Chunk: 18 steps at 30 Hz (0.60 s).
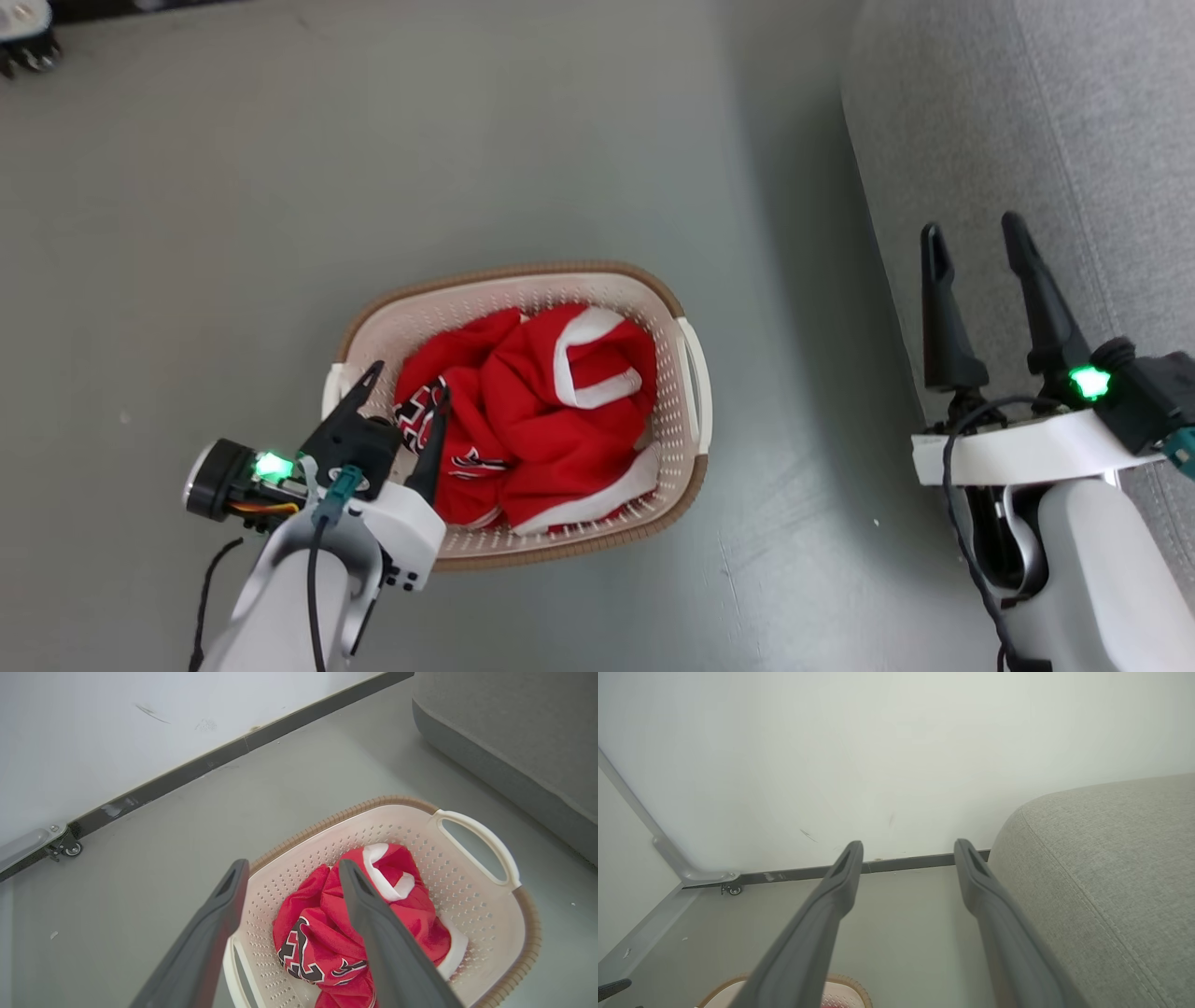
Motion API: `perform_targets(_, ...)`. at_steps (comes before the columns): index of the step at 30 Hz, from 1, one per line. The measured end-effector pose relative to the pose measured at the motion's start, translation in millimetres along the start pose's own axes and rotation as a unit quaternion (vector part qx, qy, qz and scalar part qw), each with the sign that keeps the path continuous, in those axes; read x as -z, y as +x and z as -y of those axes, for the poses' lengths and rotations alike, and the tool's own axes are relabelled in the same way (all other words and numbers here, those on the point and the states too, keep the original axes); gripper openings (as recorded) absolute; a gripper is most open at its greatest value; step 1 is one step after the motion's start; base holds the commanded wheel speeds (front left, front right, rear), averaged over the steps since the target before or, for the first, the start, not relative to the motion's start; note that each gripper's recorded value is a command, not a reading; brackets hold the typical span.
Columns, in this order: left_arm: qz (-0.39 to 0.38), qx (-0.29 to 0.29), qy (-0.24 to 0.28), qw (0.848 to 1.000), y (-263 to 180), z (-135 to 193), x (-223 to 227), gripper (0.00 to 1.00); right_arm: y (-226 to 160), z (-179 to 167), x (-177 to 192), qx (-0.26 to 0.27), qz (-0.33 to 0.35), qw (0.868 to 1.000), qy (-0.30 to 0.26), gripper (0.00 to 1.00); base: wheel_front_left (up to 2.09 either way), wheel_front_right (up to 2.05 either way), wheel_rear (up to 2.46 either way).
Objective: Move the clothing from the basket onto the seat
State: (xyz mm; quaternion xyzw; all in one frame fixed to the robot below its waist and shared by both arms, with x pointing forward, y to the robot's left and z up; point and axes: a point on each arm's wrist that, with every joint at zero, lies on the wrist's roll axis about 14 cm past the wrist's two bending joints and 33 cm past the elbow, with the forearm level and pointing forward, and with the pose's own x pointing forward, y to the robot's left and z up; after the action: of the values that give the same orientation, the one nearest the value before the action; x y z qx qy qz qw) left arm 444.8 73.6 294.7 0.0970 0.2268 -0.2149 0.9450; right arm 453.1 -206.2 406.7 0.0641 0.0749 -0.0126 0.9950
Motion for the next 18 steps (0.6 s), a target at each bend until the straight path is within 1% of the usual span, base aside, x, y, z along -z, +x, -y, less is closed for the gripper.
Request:
perform_targets(7,-0.025,0.013,0.003,1.0,19.4,0.6,20.6,1.0,12.0,7.5,5.9,0.008,-0.002,1.0,-0.003,1.0,0.0,0.0,0.0)
perform_targets(12,-0.042,0.032,0.009,0.999,35.7,10.3,35.8,1.0,20.7,14.3,14.0,0.016,-0.007,1.0,0.0,1.0,0.0,0.0,0.0)
perform_targets(18,-0.065,0.047,0.019,0.997,48.3,13.2,56.1,1.0,32.6,16.2,16.2,0.015,-0.003,1.0,-0.001,1.0,0.0,0.0,0.0)
